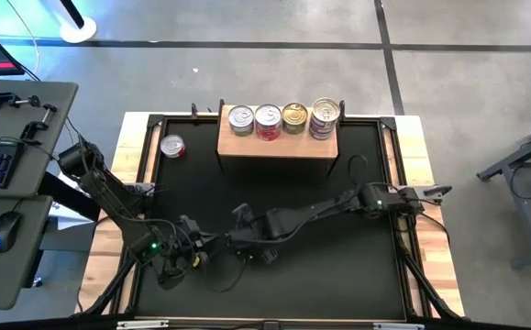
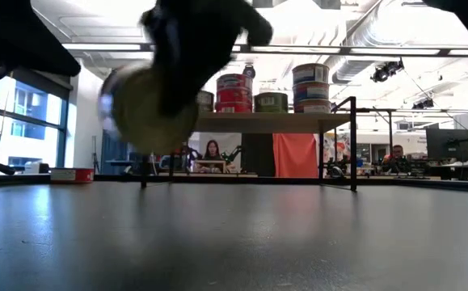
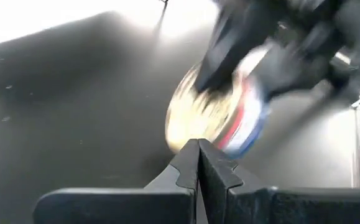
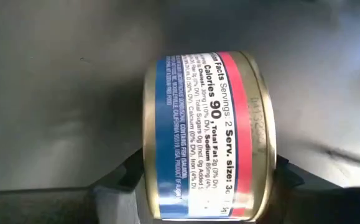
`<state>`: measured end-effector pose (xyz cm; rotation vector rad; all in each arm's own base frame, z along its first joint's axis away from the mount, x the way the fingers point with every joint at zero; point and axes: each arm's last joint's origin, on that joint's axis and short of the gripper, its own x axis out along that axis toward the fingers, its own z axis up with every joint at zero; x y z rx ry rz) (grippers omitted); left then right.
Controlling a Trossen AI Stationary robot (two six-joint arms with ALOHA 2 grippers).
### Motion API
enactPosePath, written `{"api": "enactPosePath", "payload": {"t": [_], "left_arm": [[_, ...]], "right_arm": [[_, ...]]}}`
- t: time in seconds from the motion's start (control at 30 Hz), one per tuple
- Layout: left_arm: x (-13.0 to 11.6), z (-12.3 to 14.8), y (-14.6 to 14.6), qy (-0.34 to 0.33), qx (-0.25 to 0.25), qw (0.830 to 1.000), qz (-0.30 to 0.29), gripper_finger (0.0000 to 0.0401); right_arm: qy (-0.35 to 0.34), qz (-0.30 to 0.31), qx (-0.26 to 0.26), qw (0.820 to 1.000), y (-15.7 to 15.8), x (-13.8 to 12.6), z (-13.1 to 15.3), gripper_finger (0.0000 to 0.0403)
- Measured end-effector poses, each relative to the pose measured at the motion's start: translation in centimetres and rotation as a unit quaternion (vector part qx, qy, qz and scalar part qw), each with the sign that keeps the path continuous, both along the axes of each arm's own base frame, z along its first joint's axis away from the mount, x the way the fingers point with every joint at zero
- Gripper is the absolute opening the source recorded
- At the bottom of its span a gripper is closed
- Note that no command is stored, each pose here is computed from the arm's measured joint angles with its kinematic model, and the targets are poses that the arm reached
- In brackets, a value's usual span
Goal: Stack canned seafood by type on shelf
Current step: Stack the blue tuna can on top of the other blue tuna cans
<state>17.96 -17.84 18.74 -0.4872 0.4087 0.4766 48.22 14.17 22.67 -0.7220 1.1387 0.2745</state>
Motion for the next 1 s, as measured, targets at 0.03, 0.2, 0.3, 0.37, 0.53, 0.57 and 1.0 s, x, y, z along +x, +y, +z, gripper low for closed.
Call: {"api": "enactPosePath", "payload": {"t": [0.03, 0.2, 0.3, 0.37, 0.53, 0.57, 1.0], "left_arm": [[0.0, -0.1, 0.1, 0.005, 0.004, 1.000, 0.000, 0.0000], [-0.2, -0.3, 0.5, 0.028, 0.031, 0.999, -0.001, 0.0000], [0.2, -0.3, 0.8, 0.042, 0.051, 0.998, -0.010, 0.0000], [0.8, -0.2, 1.1, 0.051, 0.059, 0.997, -0.020, 0.0000], [4.6, 0.7, 2.1, 0.068, 0.013, 0.988, -0.139, 0.0000], [5.5, 1.2, 2.3, 0.057, 0.003, 0.981, -0.184, 0.0000], [10.9, 4.4, 8.0, -0.110, -0.030, 0.967, -0.228, 0.0000]], "right_arm": [[-0.003, -0.016, 0.005, 1.000, -0.3, -0.3, 0.7, 0.0170], [-0.061, -0.138, 0.010, 0.988, -2.9, -2.3, 6.3, 0.0170], [-0.106, -0.213, -0.021, 0.971, -5.2, -3.7, 9.4, 0.0170], [-0.123, -0.262, -0.051, 0.956, -7.0, -4.7, 10.9, 0.0170], [-0.131, -0.386, -0.143, 0.902, -12.3, -8.3, 14.0, 0.0170], [-0.134, -0.411, -0.158, 0.888, -13.3, -9.1, 14.6, 0.0170], [-0.221, -0.521, -0.194, 0.801, -21.0, -17.3, 22.5, 0.0170]]}}
